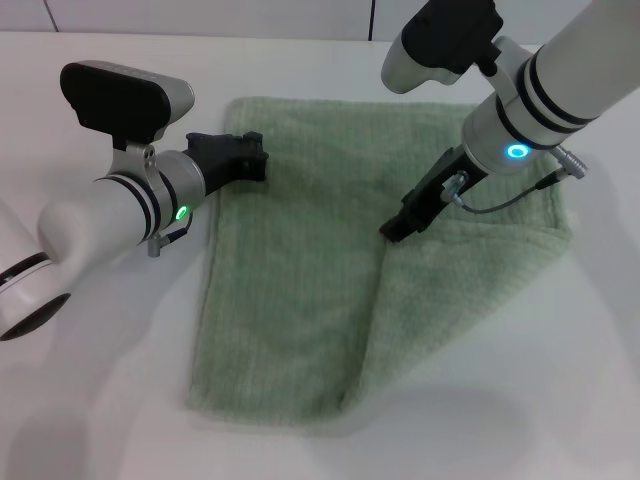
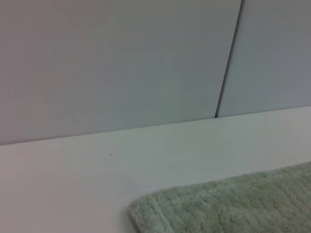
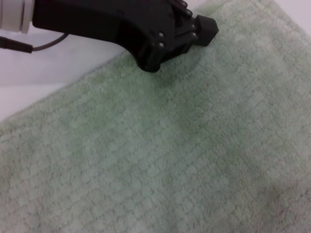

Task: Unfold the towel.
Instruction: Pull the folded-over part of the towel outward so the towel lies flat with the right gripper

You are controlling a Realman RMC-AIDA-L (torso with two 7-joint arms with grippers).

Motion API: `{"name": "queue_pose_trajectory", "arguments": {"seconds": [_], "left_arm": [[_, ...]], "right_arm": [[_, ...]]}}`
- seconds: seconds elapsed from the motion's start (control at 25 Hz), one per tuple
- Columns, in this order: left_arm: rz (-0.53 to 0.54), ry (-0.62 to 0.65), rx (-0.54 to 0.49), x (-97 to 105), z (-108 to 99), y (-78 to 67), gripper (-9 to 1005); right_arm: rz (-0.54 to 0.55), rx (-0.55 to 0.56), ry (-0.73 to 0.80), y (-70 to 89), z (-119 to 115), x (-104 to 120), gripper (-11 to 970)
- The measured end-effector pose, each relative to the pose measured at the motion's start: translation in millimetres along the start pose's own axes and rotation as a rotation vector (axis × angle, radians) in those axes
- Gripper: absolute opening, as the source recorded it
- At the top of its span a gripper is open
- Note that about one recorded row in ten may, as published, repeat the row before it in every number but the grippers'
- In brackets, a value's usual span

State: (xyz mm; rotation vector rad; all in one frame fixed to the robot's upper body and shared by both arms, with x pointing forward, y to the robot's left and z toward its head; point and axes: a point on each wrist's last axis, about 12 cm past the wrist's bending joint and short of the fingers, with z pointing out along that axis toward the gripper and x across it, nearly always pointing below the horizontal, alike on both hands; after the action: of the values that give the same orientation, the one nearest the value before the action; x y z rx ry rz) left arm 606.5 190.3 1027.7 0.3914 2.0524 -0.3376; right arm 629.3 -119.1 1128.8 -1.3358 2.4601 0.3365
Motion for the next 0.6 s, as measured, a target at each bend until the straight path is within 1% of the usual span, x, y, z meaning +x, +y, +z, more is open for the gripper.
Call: {"name": "queue_pose_trajectory", "arguments": {"seconds": [0.08, 0.28, 0.48, 0.6], "left_arm": [[0.0, 0.0, 0.0, 0.1, 0.0, 0.0, -1], [-0.001, 0.001, -0.001, 0.6, -0.3, 0.2, 0], [-0.002, 0.002, -0.002, 1.5, -0.7, 0.6, 0], [-0.003, 0.003, -0.004, 2.2, -1.2, 1.3, 1]], "right_arm": [[-0.001, 0.001, 0.006, 0.2, 1.1, 0.1, 644], [0.001, -0.001, 0.032, 0.4, 5.7, 0.5, 465], [-0.003, 0.003, 0.023, 0.5, 4.6, -2.0, 260], [-0.004, 0.002, 0.018, 0.8, 3.9, -2.7, 173]]}}
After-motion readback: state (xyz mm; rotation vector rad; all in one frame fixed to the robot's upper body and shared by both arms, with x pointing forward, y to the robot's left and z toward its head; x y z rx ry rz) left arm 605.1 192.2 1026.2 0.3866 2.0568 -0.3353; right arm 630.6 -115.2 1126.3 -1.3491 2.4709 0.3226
